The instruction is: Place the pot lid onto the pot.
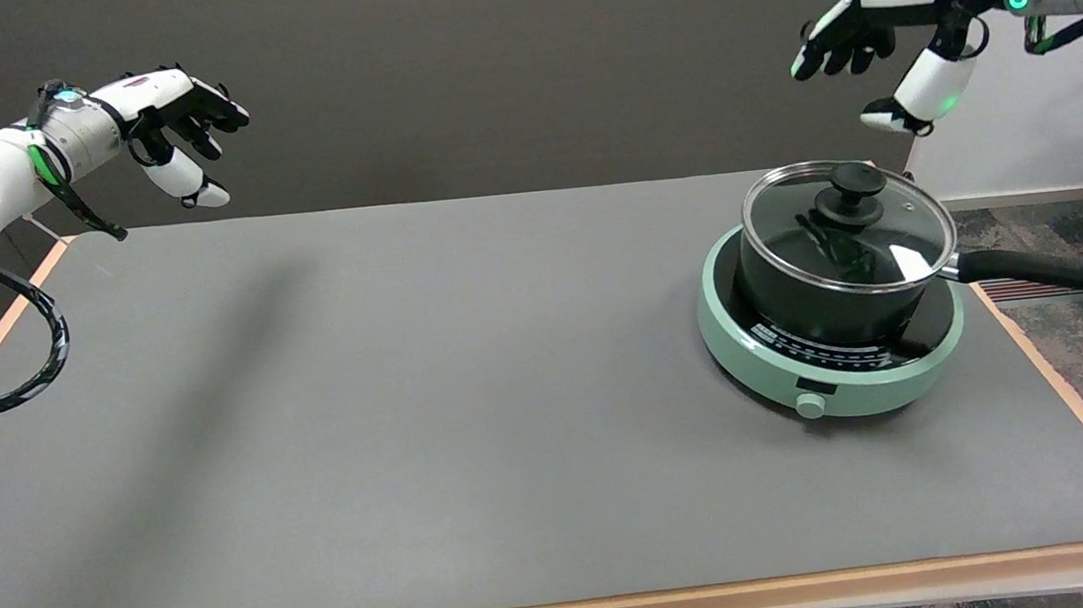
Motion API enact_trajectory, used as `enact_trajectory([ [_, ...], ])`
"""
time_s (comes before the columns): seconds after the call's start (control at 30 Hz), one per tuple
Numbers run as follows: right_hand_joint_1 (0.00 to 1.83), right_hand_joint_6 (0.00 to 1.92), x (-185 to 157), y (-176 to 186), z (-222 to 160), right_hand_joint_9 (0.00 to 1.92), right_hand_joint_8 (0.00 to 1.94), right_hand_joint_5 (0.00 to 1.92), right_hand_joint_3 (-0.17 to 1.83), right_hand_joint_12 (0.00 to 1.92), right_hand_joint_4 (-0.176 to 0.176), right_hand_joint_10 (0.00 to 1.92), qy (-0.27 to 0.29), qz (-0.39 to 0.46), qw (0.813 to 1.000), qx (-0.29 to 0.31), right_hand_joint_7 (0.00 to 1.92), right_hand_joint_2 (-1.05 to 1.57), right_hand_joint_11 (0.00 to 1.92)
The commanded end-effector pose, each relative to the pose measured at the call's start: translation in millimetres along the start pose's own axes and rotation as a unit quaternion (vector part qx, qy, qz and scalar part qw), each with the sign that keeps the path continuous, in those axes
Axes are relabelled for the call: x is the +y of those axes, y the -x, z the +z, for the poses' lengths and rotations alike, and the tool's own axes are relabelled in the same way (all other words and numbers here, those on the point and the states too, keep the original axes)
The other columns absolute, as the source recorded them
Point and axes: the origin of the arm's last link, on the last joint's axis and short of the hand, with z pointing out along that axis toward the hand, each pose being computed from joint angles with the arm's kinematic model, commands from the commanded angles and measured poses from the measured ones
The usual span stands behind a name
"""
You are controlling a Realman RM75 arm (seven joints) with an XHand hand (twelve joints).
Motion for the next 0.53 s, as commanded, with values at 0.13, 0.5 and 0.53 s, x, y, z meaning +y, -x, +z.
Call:
enact_trajectory([
  [0.13, 1.08, 0.23, -8.5, -28.8, -7.0, 0.67, 0.2, 0.53, 1.02, 1.26, 0.084, 0.52, -0.003, -0.026, 0.999, 0.047, 0.66, 0.53, 0.49],
  [0.5, 0.76, 0.21, -20.7, -68.9, -11.8, 0.6, 0.19, 0.48, 0.92, 1.31, 0.049, 0.45, -0.084, 0.116, 0.98, 0.137, 0.56, 0.57, 0.4],
  [0.53, 0.68, 0.21, -21.4, -69.4, -10.2, 0.59, 0.2, 0.48, 0.89, 1.33, 0.036, 0.45, -0.095, 0.138, 0.976, 0.142, 0.55, 0.6, 0.36],
])
